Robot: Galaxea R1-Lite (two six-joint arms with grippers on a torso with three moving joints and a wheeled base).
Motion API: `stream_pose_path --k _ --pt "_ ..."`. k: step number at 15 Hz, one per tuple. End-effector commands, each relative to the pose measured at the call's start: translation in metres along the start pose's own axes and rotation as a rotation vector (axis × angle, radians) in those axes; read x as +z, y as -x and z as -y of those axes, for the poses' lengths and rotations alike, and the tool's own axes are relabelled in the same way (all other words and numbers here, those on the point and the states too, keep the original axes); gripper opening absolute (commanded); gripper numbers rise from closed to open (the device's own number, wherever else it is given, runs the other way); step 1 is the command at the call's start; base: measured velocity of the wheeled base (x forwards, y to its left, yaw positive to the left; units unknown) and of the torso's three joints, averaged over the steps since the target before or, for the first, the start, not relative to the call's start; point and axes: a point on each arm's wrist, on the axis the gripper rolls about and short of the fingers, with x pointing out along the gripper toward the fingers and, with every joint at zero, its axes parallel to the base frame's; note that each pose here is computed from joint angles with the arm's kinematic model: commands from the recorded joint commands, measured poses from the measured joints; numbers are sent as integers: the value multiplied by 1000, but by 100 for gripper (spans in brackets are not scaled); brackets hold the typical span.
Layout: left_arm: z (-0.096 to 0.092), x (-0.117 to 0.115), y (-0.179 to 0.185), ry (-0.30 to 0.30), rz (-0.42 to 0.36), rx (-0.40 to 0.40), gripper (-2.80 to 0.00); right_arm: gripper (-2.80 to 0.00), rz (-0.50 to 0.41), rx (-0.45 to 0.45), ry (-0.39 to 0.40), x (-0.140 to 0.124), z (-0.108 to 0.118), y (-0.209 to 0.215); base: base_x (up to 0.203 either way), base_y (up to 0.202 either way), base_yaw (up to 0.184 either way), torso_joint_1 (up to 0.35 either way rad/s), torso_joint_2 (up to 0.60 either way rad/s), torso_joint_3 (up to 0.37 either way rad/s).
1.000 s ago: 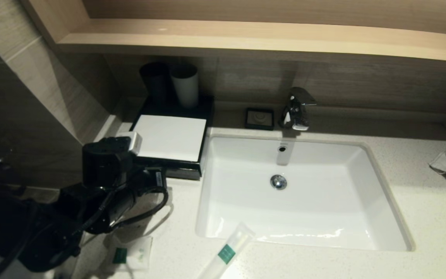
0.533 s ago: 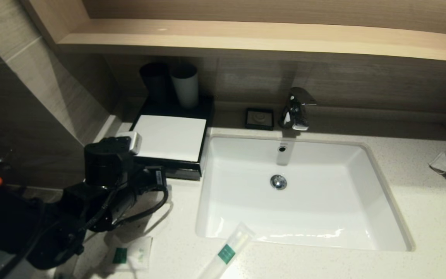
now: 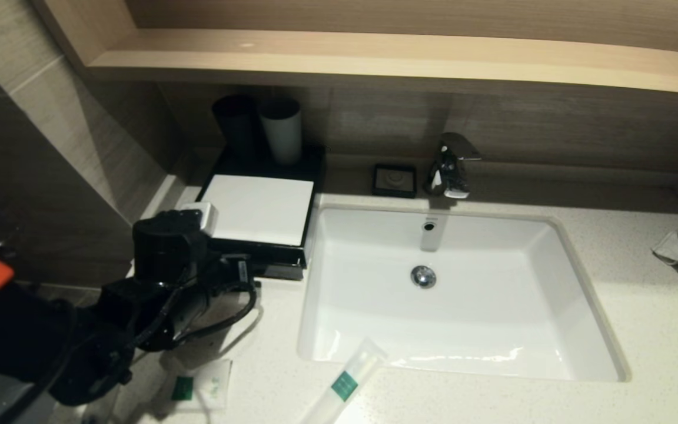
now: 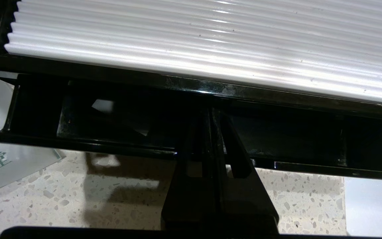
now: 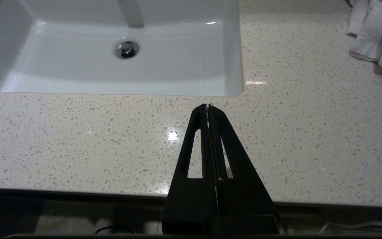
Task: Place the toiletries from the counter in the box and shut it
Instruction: Open the drawer
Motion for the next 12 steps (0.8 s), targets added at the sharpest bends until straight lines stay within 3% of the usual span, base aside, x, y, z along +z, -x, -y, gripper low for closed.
stream_pose_path --k 1,12 --pt "0 -1 -1 1 -1 1 -280 -280 0 0 0 0 0 0 0 0 0 0 0 0" --pt "-3 -1 11 -4 -16 4 -280 -280 0 0 0 0 0 0 0 0 0 0 0 0"
